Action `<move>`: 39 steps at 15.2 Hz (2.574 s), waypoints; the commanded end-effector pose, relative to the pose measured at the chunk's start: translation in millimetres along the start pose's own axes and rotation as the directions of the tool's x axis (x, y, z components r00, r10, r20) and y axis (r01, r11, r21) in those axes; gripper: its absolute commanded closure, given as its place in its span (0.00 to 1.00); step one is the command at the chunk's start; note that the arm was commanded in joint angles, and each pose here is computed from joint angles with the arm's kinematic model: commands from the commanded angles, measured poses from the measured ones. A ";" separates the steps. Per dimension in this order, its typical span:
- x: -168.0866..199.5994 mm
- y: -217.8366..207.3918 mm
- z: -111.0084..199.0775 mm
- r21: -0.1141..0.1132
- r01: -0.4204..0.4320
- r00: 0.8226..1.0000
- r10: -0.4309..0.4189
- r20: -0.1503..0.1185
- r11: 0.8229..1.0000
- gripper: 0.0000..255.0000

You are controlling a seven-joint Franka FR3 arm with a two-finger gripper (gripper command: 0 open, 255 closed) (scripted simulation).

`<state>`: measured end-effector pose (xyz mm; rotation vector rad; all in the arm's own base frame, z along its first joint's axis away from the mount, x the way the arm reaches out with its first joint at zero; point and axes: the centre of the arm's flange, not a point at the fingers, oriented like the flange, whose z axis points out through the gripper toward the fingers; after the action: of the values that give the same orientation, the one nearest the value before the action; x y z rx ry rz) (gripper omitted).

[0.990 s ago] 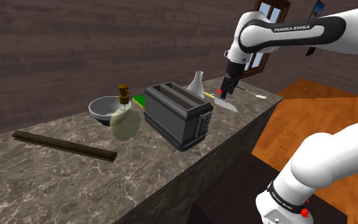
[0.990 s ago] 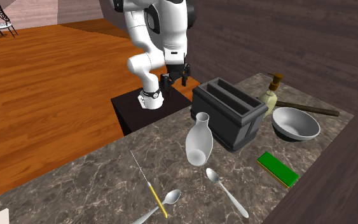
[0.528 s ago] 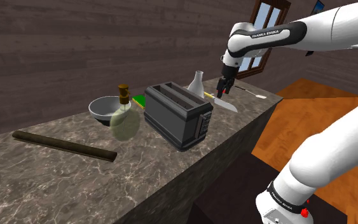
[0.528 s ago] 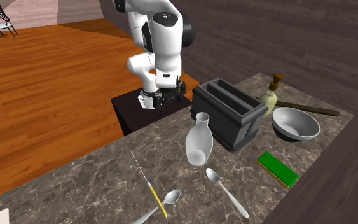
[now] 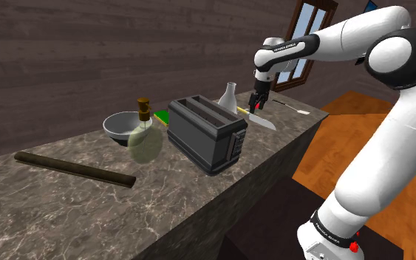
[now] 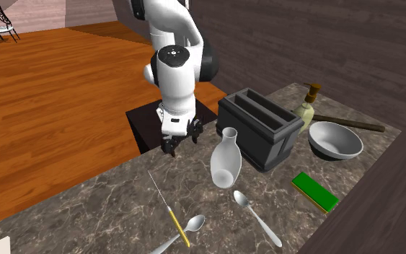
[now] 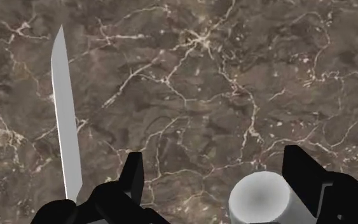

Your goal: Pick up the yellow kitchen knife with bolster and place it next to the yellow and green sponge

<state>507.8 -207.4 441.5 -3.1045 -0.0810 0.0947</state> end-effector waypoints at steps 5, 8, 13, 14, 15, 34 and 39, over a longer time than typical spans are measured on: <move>37.6 67.6 30.8 -0.003 -0.034 0.999 0.034 0.018 0.999 0.00; 55.2 100.3 45.8 -0.004 -0.052 0.998 0.052 0.027 0.999 0.00; 75.7 140.8 69.6 -0.006 -0.073 0.997 0.073 0.037 0.997 0.00; 75.5 140.8 74.9 -0.006 -0.073 0.997 0.073 0.037 0.997 0.00; 75.3 140.9 80.1 -0.006 -0.073 0.997 0.073 0.037 0.997 0.00; 74.3 140.9 104.3 -0.006 -0.073 0.997 0.073 0.037 0.997 1.00; 73.7 140.5 93.7 -0.006 -0.073 0.997 0.073 0.037 0.997 1.00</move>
<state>583.1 -340.4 334.7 -3.1112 0.0317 0.1544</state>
